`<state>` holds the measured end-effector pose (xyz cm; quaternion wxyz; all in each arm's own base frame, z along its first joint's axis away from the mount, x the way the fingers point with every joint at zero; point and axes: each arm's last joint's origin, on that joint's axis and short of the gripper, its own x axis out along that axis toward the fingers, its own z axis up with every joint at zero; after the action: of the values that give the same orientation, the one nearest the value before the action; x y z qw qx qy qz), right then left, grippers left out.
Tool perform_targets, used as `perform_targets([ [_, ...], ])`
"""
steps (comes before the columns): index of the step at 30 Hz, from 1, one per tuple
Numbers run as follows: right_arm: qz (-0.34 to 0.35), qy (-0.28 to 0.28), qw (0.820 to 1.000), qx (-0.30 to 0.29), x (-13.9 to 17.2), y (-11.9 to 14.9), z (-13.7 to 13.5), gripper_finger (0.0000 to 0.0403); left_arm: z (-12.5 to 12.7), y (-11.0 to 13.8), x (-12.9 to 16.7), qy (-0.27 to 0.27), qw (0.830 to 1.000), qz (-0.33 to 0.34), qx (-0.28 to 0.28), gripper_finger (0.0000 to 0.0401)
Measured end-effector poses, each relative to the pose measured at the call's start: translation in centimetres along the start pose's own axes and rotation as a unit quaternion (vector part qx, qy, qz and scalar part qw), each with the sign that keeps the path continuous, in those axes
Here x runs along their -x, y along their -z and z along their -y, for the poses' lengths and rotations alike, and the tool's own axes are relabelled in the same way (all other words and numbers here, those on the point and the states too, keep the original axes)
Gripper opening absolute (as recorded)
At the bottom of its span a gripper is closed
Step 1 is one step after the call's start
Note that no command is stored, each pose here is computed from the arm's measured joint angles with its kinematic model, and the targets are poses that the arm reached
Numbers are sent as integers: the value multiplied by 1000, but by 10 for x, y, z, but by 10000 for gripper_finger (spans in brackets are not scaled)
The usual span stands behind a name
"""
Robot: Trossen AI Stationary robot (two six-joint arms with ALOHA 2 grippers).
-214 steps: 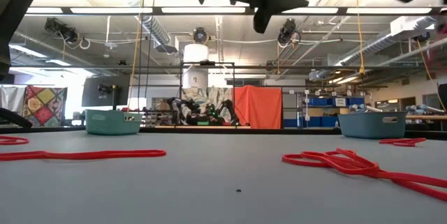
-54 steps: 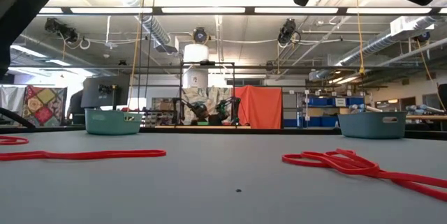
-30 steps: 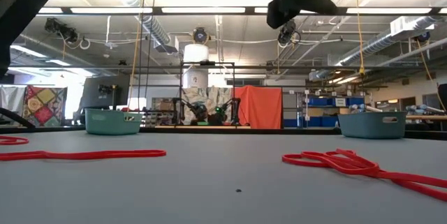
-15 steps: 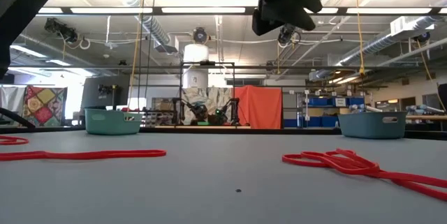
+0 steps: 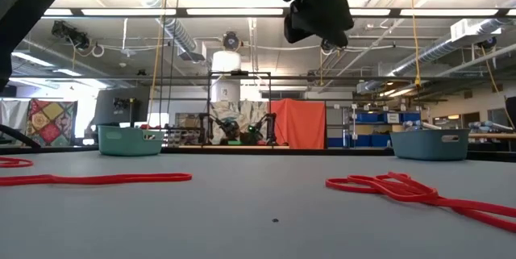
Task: Sort rubber bands into baskets
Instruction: Put the red rubber band into the orange bin
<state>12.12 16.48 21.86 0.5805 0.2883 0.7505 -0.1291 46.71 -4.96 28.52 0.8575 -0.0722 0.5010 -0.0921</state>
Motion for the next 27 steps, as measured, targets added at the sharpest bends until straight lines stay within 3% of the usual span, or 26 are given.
perform_targets([
  [6,24,-32,999,-27,12,3,5,180,1,6,0,-8,1000,-27,0,137],
  [11,49,-64,996,-37,24,3,12,222,6,9,3,2,999,-40,-17,137],
  [15,33,-86,996,-21,32,1,17,232,14,8,31,8,999,-20,-32,133],
  [20,64,-123,990,2,42,-6,19,231,16,14,57,-21,999,-29,-32,131],
  [23,84,-153,985,7,48,-12,19,231,18,21,56,-29,997,-60,-37,131],
  [27,108,-188,976,-2,57,-21,19,231,25,41,30,-26,992,-117,-42,131],
])
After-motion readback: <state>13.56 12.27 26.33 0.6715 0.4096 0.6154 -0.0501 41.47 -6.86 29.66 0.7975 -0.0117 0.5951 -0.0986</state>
